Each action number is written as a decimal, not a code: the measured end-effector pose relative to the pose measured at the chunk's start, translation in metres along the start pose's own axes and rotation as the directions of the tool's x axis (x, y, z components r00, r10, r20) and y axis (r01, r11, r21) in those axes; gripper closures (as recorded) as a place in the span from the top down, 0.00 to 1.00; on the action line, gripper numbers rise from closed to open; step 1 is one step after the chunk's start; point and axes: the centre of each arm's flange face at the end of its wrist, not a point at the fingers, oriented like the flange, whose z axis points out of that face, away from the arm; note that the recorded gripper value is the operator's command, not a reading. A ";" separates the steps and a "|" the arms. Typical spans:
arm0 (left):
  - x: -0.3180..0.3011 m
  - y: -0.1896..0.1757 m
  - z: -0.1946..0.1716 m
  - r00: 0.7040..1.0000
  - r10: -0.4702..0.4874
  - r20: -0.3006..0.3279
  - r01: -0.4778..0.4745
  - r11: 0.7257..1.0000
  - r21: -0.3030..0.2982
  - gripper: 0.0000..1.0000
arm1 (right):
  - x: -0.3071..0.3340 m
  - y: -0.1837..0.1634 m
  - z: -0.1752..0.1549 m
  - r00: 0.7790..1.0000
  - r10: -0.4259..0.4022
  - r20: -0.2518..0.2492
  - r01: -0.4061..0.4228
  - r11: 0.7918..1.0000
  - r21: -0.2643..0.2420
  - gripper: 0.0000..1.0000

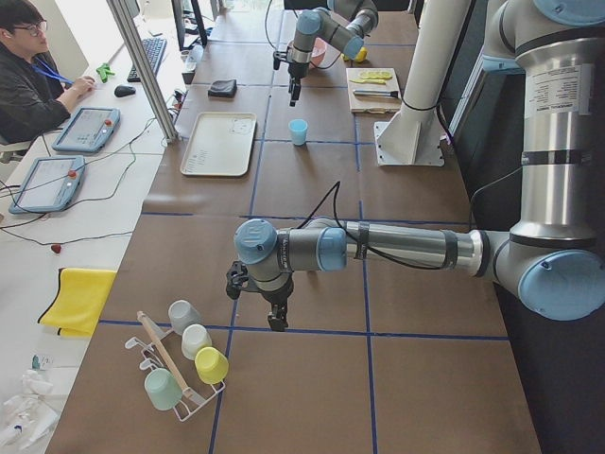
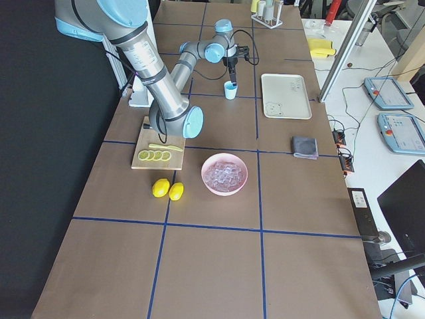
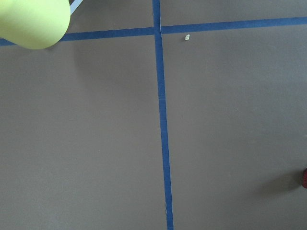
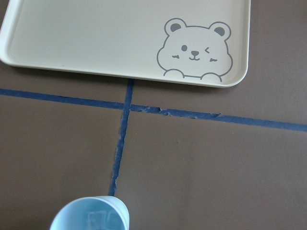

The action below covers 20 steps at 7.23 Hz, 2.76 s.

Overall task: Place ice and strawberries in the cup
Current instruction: 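Move the right gripper back over the pink bowl of ice, then lower the right gripper into the bowl and grasp a third ice cube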

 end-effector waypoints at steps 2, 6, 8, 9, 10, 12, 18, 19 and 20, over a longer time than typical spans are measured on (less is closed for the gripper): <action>0.000 0.000 0.000 1.000 0.001 0.000 -0.001 1.000 0.000 1.00 | 0.098 -0.013 -0.030 0.994 -0.103 0.032 0.105 0.993 -0.048 1.00; 0.001 -0.002 -0.001 1.000 0.004 0.000 -0.004 1.000 0.002 1.00 | 0.296 -0.017 -0.045 0.943 -0.330 0.039 0.332 0.933 -0.139 1.00; 0.002 -0.002 -0.002 1.000 0.006 0.000 -0.006 1.000 0.004 1.00 | 0.373 0.005 -0.046 0.929 -0.367 0.057 0.371 0.915 -0.159 1.00; 0.002 -0.003 -0.002 1.000 0.006 0.001 -0.006 1.000 0.004 1.00 | 0.401 0.020 -0.044 0.931 -0.360 0.067 0.366 0.916 -0.163 1.00; 0.002 -0.003 -0.002 1.000 0.006 0.001 -0.006 1.000 0.004 1.00 | 0.421 0.035 -0.039 0.933 -0.353 0.070 0.359 0.918 -0.168 1.00; 0.003 -0.003 -0.002 1.000 0.006 0.000 -0.006 1.000 0.004 1.00 | 0.442 0.052 -0.031 0.940 -0.334 0.066 0.340 0.921 -0.187 1.00; 0.005 -0.003 -0.002 1.000 0.010 -0.001 -0.010 1.000 0.003 1.00 | 0.457 0.055 -0.002 0.954 -0.295 0.046 0.298 0.926 -0.230 1.00; 0.007 -0.004 0.000 1.000 0.014 0.000 -0.014 1.000 0.000 1.00 | 0.457 0.056 0.006 0.956 -0.292 0.041 0.294 0.930 -0.220 1.00; 0.008 -0.004 0.001 1.000 0.016 0.000 -0.016 1.000 -0.003 1.00 | 0.459 0.057 0.018 0.959 -0.281 0.042 0.283 0.937 -0.202 1.00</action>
